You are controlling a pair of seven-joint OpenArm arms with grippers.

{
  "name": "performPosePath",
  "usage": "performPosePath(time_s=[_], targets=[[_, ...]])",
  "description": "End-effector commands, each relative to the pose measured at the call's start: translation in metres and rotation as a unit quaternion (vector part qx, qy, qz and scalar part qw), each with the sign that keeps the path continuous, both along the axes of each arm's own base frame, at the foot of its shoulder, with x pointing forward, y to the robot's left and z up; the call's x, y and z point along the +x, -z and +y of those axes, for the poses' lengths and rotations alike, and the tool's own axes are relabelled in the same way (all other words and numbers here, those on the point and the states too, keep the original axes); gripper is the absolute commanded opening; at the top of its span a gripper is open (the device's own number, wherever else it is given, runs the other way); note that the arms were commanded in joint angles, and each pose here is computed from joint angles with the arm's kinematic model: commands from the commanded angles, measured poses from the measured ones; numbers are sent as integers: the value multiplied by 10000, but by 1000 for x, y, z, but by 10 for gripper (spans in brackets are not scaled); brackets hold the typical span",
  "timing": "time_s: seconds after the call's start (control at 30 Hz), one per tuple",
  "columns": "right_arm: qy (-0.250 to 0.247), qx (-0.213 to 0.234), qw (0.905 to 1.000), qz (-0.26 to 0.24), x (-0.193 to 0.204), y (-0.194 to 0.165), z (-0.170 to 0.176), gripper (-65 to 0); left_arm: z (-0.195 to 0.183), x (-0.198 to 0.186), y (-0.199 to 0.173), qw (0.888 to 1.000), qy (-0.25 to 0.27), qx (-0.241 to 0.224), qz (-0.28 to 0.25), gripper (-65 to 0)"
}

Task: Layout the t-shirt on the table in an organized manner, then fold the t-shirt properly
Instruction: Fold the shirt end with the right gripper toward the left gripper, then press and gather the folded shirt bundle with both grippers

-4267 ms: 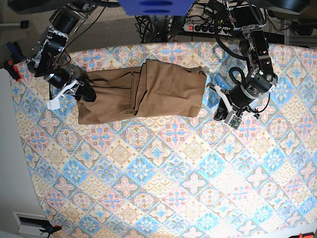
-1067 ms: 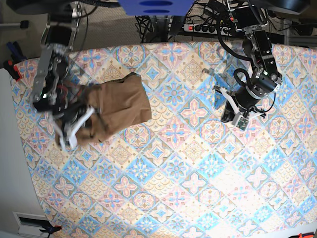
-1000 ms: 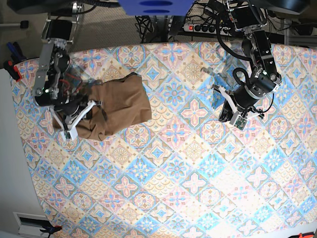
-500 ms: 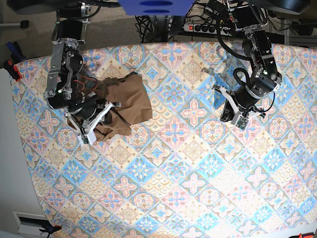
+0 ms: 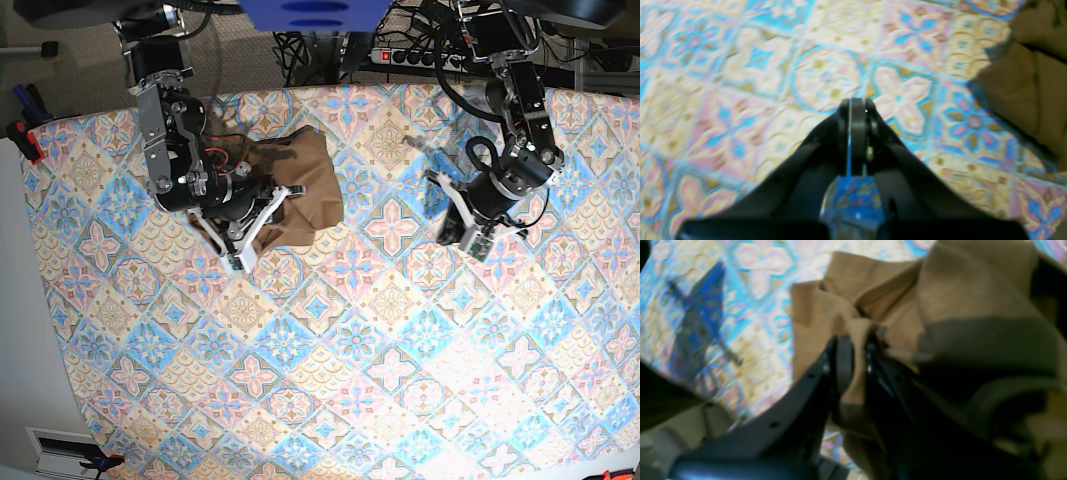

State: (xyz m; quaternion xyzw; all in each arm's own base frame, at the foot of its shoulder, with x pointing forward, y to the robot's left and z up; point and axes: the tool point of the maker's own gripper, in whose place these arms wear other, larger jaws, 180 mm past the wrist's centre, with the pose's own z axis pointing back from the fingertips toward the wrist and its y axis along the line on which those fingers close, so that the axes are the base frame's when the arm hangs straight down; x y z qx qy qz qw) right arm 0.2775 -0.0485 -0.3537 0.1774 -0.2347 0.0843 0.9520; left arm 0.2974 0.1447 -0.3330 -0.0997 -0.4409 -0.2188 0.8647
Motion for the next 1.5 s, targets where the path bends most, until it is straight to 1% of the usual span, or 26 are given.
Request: performPosePath(time_s=[0.0,0.1,0.2,0.27,0.37,0.43,0.5,0.57,0.73,0.83,0.9,1.0,1.07,1.13,1.27,1.33,1.47], targets=[[-34,99,9997,-200,8,-11,4,-650,0,6,-12,9997,-15,-83,-229,-650],[-33,89,9998,-155,7,-8,4,-650,0,6,-12,9997,-15,-83,-229,-650],[-41,60,10000,1,4,1,4,-650,-9,6,-11,9996,112,-103,-217,-650],[-183,46,9998,69,-1,5,11,-641,-17,5,-10,9995,239,-116,-192,-650],[-521,35,9985,139,-12,9,29,-528,-32,3,-9,9987,449,-149,-167,-650],[-723,28,9972,181,-20,11,39,-472,-43,2,-8,9979,606,-177,-157,-650],[-843,25,9962,210,-24,13,45,-430,-53,0,-7,9969,750,-207,-136,-650],[-918,22,9955,226,-27,14,49,-412,-63,-2,-7,9956,899,-229,-121,-650],[-985,35,9949,225,-31,13,52,-413,-90,-9,-5,9916,1250,-334,-76,-650],[-978,35,9950,224,-31,13,52,-413,-100,-7,-9,9910,1236,-498,-120,-650],[-957,33,9952,195,-29,12,51,-414,-101,-5,-11,9909,1237,-501,-159,-650],[-986,87,9950,-153,-16,-8,54,-414,-99,-5,-11,9911,1232,-485,-158,-650],[-996,77,9946,-288,-7,-16,54,-414,-93,-3,-11,9923,1138,-449,-167,-650],[-1035,85,9940,-335,-5,-18,57,-414,-85,0,-10,9939,1010,-396,-176,-650],[-1012,291,9938,-367,-4,-25,70,-414,-66,5,-12,9964,730,-375,-223,-650],[-1010,299,9936,-412,-2,-28,70,-414,-58,6,-13,9972,610,-357,-238,-650],[-831,444,9910,-950,18,-44,70,-414,-53,7,-12,9977,560,-299,-228,-650]])
